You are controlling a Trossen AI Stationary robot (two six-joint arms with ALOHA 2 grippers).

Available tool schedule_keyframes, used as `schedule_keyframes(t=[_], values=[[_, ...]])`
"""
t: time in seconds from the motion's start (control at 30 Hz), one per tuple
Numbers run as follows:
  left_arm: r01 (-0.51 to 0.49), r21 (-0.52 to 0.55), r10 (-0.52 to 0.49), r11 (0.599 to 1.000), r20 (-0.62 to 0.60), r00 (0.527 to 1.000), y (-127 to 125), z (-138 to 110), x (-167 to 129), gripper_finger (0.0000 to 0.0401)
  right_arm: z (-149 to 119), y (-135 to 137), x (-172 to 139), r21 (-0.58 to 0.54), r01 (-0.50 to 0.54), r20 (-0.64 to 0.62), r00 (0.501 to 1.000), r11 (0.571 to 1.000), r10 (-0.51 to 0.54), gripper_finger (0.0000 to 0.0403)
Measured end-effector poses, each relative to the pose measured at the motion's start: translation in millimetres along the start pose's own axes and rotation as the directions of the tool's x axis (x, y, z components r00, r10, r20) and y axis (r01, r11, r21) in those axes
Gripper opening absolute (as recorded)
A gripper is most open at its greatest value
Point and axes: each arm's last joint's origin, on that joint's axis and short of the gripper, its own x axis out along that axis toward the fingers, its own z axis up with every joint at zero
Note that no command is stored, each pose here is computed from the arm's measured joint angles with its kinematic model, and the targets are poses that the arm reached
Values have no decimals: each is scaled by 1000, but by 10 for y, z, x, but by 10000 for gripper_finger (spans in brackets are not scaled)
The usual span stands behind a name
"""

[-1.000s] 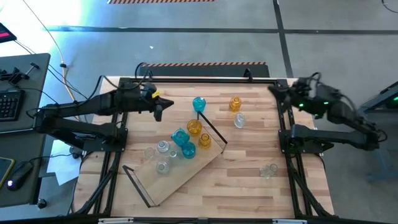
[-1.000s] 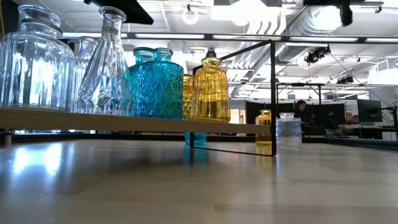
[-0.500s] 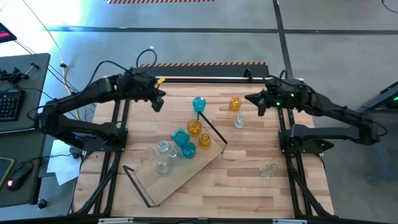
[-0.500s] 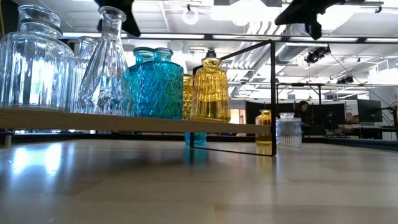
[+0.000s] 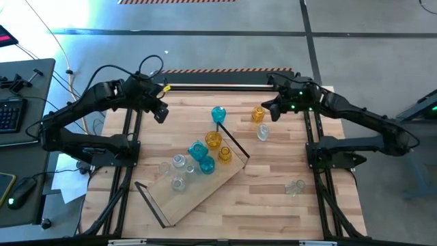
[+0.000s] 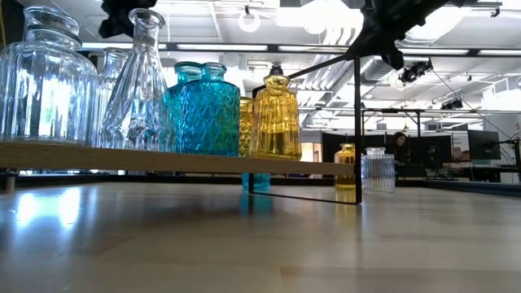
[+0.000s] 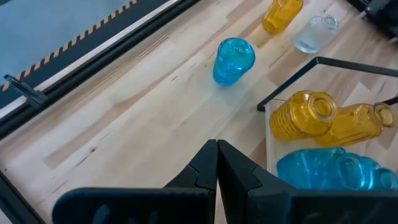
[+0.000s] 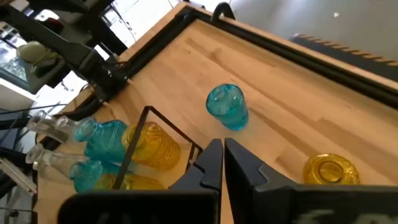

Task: Sort vases onto shelf
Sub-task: Put the yellow vase on the shelf aligned with the other yellow vases

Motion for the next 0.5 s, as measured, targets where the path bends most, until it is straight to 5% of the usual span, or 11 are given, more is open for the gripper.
schedule_keyframes(t=[0.5], values=[[5,142,-3,990,-13,1000,-9,9,35,0,13,-209,406,203,100,-103,991,974,-80,0]])
